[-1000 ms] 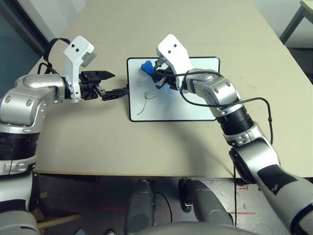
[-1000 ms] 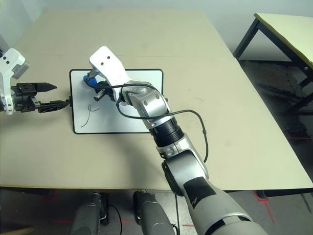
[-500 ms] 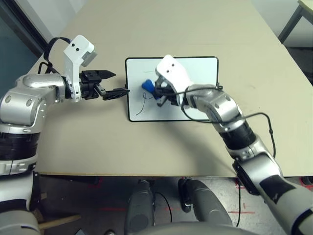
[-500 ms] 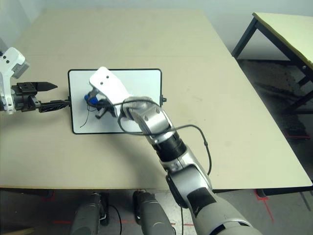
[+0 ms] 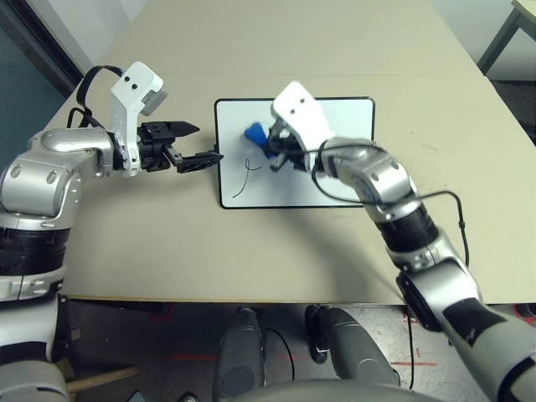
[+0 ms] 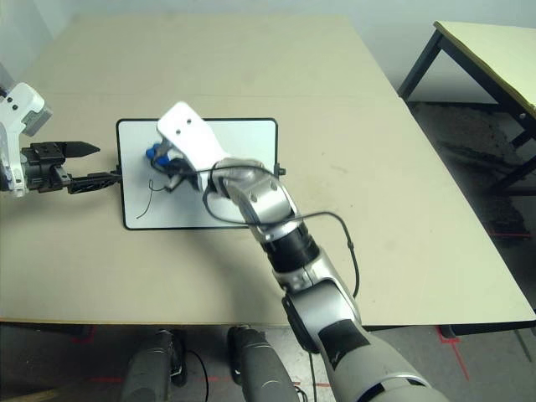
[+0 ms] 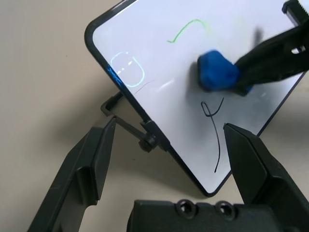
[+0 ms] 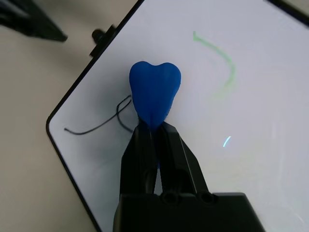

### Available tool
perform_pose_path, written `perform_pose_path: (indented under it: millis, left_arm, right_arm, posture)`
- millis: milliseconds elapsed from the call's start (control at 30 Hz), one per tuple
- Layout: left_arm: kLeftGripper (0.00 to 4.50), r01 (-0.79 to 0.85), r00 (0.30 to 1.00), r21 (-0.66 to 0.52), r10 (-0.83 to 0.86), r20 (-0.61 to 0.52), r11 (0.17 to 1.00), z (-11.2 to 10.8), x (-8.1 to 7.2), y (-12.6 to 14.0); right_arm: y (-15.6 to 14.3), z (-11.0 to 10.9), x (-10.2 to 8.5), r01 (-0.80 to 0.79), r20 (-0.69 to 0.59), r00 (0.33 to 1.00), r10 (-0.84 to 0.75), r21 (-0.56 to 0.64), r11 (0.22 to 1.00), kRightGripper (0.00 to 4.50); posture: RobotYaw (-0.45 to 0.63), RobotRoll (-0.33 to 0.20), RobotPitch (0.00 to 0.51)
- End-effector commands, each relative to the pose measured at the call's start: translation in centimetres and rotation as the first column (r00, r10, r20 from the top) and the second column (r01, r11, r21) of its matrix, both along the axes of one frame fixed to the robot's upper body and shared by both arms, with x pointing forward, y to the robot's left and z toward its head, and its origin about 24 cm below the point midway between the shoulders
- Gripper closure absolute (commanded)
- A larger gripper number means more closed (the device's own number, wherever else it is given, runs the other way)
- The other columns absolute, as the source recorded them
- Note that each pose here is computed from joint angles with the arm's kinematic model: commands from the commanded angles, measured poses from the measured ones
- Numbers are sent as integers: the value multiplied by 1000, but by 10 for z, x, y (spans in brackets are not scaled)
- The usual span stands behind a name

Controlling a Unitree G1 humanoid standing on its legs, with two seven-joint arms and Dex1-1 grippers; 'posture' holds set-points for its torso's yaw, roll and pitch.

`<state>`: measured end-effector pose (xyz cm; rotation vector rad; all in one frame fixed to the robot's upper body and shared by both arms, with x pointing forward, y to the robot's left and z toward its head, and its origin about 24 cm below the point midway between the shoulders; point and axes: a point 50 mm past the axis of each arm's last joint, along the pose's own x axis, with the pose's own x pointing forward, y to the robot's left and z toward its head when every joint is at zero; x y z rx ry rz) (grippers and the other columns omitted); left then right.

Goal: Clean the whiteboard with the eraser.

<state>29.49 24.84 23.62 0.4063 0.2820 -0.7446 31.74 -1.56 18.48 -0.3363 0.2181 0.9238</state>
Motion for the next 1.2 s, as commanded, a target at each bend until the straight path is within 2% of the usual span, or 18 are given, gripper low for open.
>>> perform_pose_path:
  millis: [33, 167, 300, 467, 633, 700, 967, 1200]
  left_arm:
    - [0, 5, 1000, -5, -5, -8, 1000, -2, 0, -2]
    - [0, 4, 1000, -7, -4, -7, 1000, -3, 1, -2]
    - [0, 4, 1000, -9, -4, -7, 1000, -3, 0, -2]
    - [0, 2, 1000, -10, -2, -7, 1000, -3, -1, -1]
    - [0, 0, 1000, -13, 0, -6, 1000, -4, -1, -2]
    - [0, -1, 1000, -14, 1, -5, 1000, -4, -1, -1]
    - [0, -12, 1000, -17, 12, 0, 1000, -4, 1, 0]
    - [0, -91, 996, -7, 91, 13, 996, -1, 2, 18]
  right_arm:
    - [-5, 14, 14, 52, 39, 998, -53, 6, 999, 4491]
    - [-14, 36, 39, 134, 98, 986, -138, 43, 990, 4491]
    - [-16, 46, 50, 166, 124, 977, -174, 68, 984, 4492]
    - [-10, 37, 44, 135, 105, 985, -140, 54, 989, 4493]
    - [5, 19, 19, 46, 53, 997, -47, 26, 999, 4493]
    - [6, 17, 15, 36, 47, 998, -37, 22, 999, 4493]
    - [15, 29, 23, 44, 71, 996, -47, 45, 998, 4495]
    - [29, 43, 31, 43, 103, 993, -51, 86, 995, 4499]
  posture:
    - [-71, 0, 180]
    - [-71, 0, 179]
    - [-70, 0, 180]
    - [-68, 0, 181]
    - [-69, 0, 181]
    - [-69, 0, 181]
    - [-69, 0, 176]
    - [-56, 0, 176]
